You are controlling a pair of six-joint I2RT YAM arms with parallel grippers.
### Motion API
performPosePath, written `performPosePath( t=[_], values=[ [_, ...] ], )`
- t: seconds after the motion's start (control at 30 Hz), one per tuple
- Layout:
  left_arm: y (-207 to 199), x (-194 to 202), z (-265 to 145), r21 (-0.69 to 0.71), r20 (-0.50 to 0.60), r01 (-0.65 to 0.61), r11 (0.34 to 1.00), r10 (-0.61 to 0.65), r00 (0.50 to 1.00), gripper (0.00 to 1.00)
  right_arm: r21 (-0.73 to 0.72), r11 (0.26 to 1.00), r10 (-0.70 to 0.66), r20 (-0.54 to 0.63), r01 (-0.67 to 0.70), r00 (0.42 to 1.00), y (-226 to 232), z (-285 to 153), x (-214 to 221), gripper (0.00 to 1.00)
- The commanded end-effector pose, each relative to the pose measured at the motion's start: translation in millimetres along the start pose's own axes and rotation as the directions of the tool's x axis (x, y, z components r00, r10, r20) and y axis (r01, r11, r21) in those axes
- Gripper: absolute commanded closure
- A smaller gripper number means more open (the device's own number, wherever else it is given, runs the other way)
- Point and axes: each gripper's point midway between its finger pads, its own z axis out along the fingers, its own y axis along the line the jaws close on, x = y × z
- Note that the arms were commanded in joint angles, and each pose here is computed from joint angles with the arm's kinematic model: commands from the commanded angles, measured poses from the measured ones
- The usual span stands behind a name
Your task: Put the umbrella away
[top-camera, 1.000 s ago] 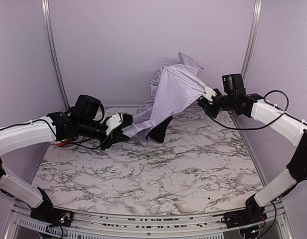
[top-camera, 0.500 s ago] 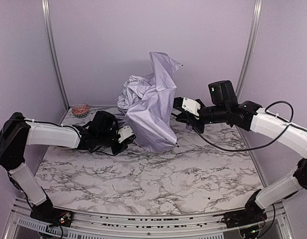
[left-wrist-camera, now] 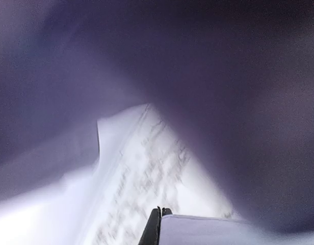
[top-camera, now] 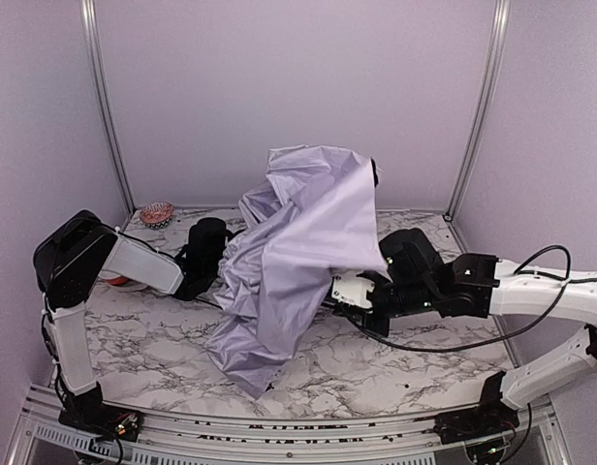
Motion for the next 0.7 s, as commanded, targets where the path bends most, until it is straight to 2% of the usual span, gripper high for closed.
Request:
performPosePath(
  t=[0.0,0.13,0.4,0.67],
  values=[
    [46.7,-71.6,-0.3,-0.167,0.269,-0.112,0.980,0.155,0.951,1.00,-0.052,0.997,-0.070,-0.136,0.063,0.988,34.2,4.4,37.6,1.00],
    [37.2,-70.0,1.1,-0.157,0.276,-0.141,0.977,0.181,0.944,0.98,-0.092,0.991,-0.110,-0.200,0.094,0.974,52.9,9.0,60.1,1.00],
    [0.6,-28.4,15.7,-0.083,0.198,-0.143,0.986,0.157,0.968,0.98,-0.151,0.982,-0.148,-0.266,0.110,0.953,64.1,39.3,78.0,1.00],
    [12.2,9.8,32.8,-0.205,0.073,-0.208,0.956,0.226,0.971,0.98,-0.236,0.969,-0.149,-0.308,0.076,0.940,86.1,61.3,100.1,1.00]
  ],
)
